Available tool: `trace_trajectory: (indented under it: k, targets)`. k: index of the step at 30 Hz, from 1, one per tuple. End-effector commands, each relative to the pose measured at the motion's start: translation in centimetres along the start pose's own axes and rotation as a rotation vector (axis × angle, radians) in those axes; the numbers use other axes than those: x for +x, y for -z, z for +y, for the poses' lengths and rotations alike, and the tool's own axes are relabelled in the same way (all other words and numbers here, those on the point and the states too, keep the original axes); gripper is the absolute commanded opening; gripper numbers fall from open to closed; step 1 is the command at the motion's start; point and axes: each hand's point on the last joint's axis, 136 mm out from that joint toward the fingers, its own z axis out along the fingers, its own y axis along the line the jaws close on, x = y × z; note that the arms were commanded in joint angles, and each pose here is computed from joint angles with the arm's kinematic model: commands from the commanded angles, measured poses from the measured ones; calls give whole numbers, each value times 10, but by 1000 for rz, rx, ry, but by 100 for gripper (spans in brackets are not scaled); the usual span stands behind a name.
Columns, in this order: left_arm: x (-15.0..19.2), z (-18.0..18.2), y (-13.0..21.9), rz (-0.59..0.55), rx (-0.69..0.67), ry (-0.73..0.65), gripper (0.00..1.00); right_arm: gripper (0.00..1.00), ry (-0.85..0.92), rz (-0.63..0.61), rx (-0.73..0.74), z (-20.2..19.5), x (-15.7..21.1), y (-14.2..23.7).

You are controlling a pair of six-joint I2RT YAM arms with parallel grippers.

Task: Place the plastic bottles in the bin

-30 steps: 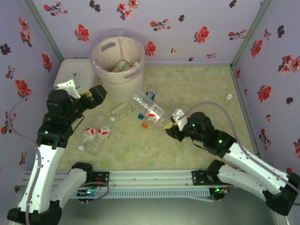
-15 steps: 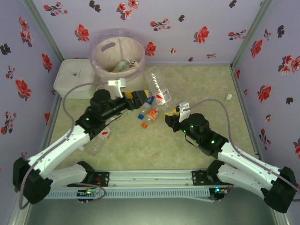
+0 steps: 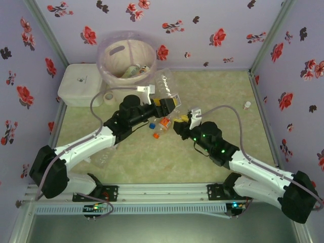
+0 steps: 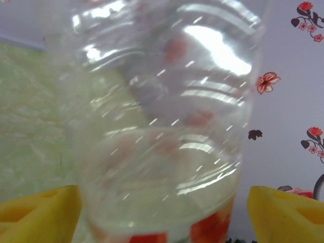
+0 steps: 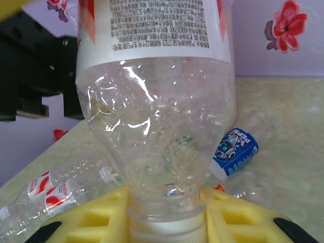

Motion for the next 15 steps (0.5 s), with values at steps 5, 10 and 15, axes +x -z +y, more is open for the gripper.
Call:
trace_trajectory:
  k: [5,10,15]
  targets:
    - [-21,-12,-4,-54,6,-55,70,0,-54,-14,-63,12,3,-3]
    - [-24,-9,-2,-65,-21,-64,58,0,-45,19,-69,14,8,-4]
    - [-29,-14,1,-57,-36,-97,53,0,-31,58,-80,16,14,-5]
